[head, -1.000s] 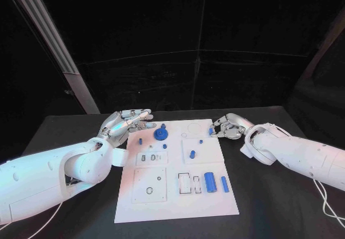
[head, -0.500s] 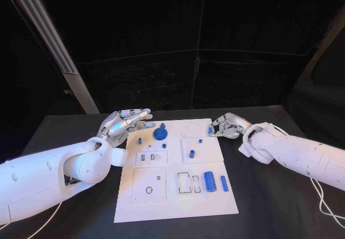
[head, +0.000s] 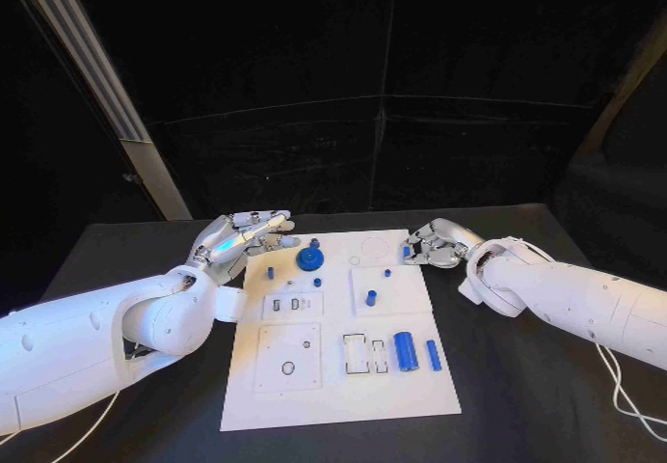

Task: Assemble the parts on the task board

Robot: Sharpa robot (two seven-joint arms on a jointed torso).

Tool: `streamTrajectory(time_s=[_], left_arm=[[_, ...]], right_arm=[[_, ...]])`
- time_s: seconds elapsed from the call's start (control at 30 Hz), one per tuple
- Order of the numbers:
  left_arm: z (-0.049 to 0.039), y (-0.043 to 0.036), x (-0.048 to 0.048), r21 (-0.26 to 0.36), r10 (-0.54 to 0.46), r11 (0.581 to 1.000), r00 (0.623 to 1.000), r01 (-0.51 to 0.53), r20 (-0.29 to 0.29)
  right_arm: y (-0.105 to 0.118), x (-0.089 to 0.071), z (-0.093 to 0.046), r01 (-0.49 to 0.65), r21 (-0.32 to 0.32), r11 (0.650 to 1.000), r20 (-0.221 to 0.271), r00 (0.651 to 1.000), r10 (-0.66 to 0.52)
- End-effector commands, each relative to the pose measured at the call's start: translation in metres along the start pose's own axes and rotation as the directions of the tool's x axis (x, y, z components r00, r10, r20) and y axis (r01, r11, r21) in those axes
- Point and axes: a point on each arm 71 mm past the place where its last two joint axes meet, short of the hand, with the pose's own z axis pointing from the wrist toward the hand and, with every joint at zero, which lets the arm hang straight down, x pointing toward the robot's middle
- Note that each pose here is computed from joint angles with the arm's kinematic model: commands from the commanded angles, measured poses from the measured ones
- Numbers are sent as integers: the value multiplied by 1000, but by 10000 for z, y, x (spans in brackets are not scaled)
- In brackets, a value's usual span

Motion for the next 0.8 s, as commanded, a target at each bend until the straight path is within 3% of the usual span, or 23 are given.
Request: streamTrajectory(time_s=[0.03, 0.5, 0.8], left_arm=[[5, -9, 15, 6, -6, 1000, 1000, 6, -12], [4, -11, 10, 5, -5, 1000, 1000, 5, -11], [5, -10, 7, 4, -5, 1000, 1000, 5, -10]], right_arm=[[10, -1, 6, 2, -3, 1000, -5, 1000, -2], [22, -20, -2, 8, -4, 1000, 26, 1000, -8], [143, -7, -35, 0, -28, 1000, 48, 999, 2]])
